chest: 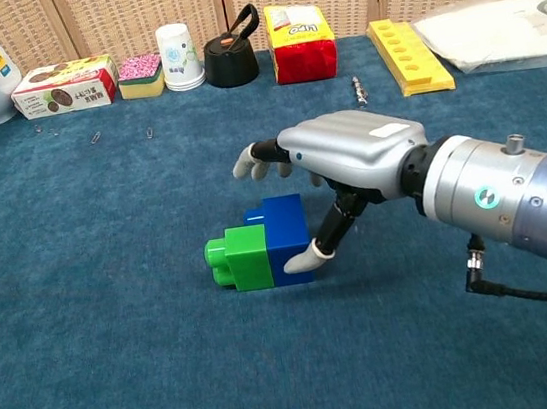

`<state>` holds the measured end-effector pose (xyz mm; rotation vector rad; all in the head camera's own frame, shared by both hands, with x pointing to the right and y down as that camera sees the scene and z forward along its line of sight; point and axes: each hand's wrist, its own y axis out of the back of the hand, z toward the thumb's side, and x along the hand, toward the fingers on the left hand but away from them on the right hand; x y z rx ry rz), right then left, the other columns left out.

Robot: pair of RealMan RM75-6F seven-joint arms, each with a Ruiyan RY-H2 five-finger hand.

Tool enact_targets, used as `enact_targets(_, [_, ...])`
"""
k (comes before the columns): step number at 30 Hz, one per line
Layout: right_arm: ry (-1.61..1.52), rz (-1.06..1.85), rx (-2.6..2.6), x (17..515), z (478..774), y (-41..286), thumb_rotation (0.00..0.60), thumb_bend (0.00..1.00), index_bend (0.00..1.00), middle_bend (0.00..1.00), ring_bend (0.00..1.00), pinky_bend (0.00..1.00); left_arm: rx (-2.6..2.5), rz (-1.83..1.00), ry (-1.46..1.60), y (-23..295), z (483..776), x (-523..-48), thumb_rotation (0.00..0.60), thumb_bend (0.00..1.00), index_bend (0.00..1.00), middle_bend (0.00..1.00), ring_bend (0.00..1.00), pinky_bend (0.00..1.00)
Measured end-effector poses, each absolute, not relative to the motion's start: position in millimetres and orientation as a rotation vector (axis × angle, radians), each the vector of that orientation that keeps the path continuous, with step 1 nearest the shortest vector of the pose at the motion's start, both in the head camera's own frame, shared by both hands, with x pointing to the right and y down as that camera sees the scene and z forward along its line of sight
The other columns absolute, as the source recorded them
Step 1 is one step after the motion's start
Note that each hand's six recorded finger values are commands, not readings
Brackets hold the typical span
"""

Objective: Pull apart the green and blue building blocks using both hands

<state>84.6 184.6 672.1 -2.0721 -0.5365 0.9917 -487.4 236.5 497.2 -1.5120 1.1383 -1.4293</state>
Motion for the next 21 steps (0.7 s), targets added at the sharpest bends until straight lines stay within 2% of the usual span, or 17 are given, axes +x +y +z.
enact_targets(21, [-0.468,1.091,-1.992,87,684,179,0.446,0.16,0.36,0.35,0.42,0.46,-1.522,-1.420,1.135,234,501,-490,0.600,0.17,0.25,0.18,0.07,0.16])
